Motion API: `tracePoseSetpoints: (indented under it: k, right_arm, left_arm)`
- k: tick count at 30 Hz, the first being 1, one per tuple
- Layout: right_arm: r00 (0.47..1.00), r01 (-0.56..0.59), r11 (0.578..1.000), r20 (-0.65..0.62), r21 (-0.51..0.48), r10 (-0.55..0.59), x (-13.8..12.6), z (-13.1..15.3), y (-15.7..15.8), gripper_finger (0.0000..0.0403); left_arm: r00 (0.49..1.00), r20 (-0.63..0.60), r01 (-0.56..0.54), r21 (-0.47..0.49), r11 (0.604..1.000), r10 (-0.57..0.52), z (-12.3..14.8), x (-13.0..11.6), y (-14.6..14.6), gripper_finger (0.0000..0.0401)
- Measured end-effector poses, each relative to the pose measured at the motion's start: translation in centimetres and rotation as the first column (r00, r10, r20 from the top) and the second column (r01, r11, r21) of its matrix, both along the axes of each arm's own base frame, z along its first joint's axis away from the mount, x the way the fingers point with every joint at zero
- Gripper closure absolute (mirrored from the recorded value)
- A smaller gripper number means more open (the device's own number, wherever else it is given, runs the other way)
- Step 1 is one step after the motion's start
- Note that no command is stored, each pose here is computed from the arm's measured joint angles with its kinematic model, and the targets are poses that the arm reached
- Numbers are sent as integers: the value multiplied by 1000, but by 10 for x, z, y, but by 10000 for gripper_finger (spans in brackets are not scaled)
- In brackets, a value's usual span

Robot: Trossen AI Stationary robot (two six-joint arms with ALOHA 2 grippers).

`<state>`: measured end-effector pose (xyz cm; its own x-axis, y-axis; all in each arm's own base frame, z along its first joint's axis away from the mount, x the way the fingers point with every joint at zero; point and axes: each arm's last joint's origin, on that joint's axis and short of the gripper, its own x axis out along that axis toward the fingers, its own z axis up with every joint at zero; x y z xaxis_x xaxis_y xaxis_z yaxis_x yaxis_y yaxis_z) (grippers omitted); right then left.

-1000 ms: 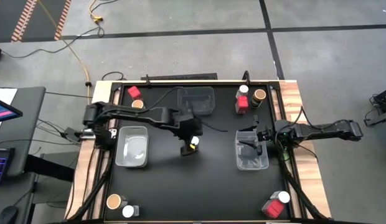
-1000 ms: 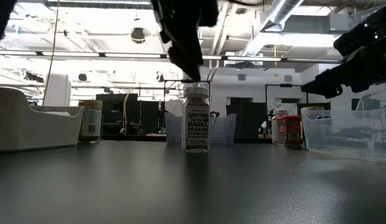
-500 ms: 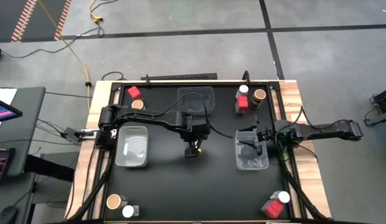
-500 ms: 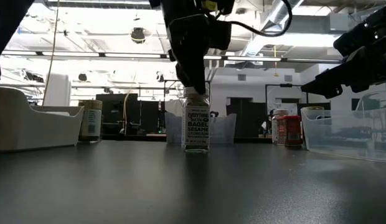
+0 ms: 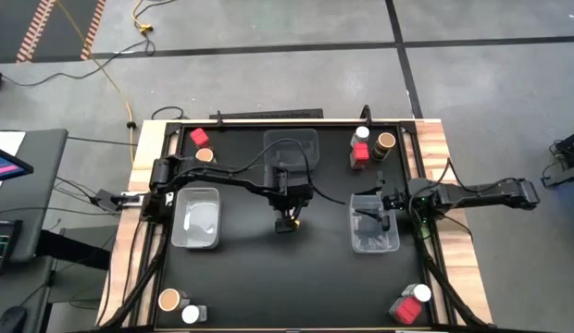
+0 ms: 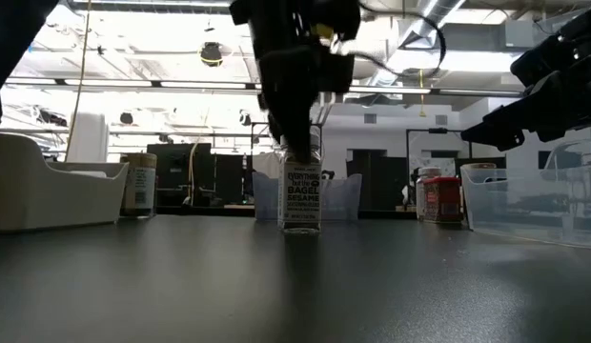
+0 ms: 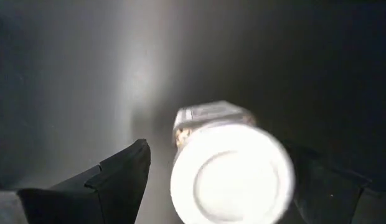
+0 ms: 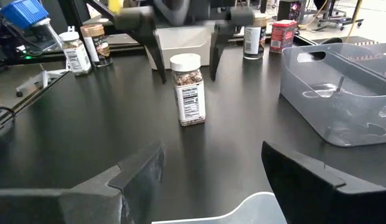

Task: Sort spices by type
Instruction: Put the middle white seasoning bottle into the white bin

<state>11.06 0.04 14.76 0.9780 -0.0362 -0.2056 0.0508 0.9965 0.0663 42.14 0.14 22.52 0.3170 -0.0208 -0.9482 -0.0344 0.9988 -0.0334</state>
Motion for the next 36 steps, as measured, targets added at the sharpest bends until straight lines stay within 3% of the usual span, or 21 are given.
tracePoseSetpoints:
  k: [13, 25, 36]
  right_arm:
    - [1000, 0, 1000, 2, 0, 0, 0, 0, 0, 108]
    - [1000, 0, 1000, 1, 0, 0, 0, 0, 0, 108]
    - [1000, 0, 1000, 1, 0, 0, 0, 0, 0, 108]
  left_arm:
    - [1000, -23, -9, -6, 1000, 9, -11, 4, -2, 106]
    - [1000, -15, -10, -5, 1000, 10, -11, 4, -1, 115]
    - [1000, -18, -18, -5, 1000, 18, -11, 4, -1, 190]
